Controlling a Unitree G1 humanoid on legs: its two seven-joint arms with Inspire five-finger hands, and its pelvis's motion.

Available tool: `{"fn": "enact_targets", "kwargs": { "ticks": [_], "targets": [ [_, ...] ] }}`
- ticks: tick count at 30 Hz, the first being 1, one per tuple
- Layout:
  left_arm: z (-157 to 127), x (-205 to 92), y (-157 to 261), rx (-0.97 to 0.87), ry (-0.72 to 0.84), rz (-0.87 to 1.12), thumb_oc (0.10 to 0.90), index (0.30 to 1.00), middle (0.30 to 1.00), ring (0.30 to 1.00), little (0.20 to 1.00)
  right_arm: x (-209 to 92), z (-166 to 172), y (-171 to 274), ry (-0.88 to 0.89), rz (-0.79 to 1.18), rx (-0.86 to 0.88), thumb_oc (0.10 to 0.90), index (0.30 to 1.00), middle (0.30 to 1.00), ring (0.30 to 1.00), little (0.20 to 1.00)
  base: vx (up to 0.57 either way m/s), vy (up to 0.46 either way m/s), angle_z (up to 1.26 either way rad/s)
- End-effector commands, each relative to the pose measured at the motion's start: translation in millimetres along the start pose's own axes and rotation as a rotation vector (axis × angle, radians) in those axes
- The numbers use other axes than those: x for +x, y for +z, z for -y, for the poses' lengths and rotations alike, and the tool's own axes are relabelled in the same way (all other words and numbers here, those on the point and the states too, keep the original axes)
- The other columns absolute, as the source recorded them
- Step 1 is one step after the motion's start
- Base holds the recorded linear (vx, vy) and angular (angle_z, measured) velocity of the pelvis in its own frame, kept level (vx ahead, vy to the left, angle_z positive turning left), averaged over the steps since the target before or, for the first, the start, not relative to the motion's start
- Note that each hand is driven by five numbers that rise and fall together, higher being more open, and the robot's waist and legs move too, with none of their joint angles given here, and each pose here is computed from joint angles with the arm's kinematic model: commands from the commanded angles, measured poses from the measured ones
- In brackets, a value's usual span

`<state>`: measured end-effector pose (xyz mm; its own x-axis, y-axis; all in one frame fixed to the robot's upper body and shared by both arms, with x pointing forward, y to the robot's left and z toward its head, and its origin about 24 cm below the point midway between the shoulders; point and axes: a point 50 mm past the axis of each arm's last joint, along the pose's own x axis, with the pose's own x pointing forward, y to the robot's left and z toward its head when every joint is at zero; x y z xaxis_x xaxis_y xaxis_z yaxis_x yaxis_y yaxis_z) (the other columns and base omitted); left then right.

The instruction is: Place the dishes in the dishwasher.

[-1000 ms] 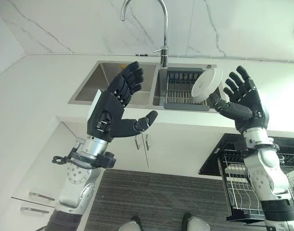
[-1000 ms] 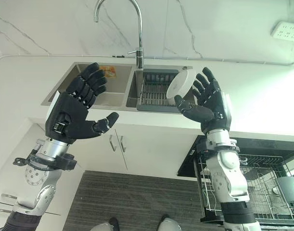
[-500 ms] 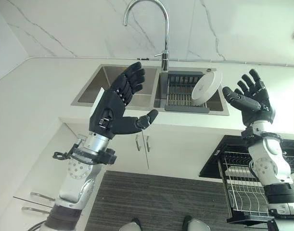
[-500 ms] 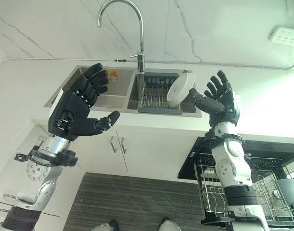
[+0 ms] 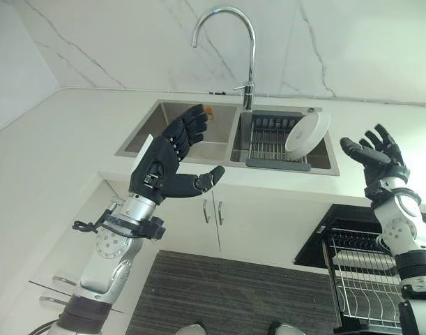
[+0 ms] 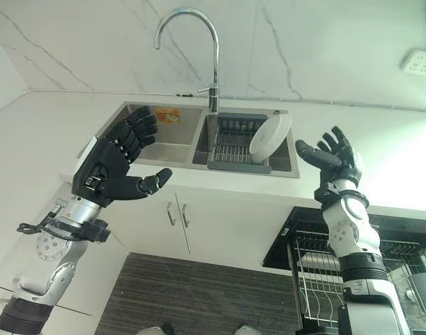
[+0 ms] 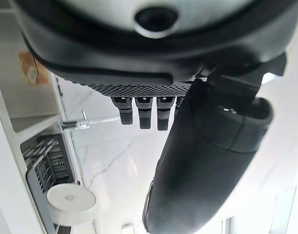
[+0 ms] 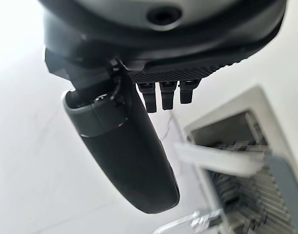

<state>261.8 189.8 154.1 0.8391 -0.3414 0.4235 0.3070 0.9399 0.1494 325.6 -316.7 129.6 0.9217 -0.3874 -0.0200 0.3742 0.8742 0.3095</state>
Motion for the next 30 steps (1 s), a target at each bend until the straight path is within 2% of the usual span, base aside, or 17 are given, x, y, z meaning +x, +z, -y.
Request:
{"fn": "enact_targets", "kwargs": {
  "ticks": [1, 30],
  "targets": [
    [2, 17, 38, -0.002, -0.058, 0.196, 0.8, 0.9, 0.9, 0.9, 0.9, 9, -27, 75, 0.11, 0.259, 0.056, 0.8, 0.9, 0.9, 0.9, 0.9, 0.09, -0.019, 0.04],
    [1, 11, 27, -0.015, -0.103, 0.111, 0.8, 0.9, 0.9, 0.9, 0.9, 33, -17, 83, 0.098, 0.112, 0.002, 0.8, 0.9, 0.9, 0.9, 0.9, 0.05, -0.008, 0.01]
  ]
}}
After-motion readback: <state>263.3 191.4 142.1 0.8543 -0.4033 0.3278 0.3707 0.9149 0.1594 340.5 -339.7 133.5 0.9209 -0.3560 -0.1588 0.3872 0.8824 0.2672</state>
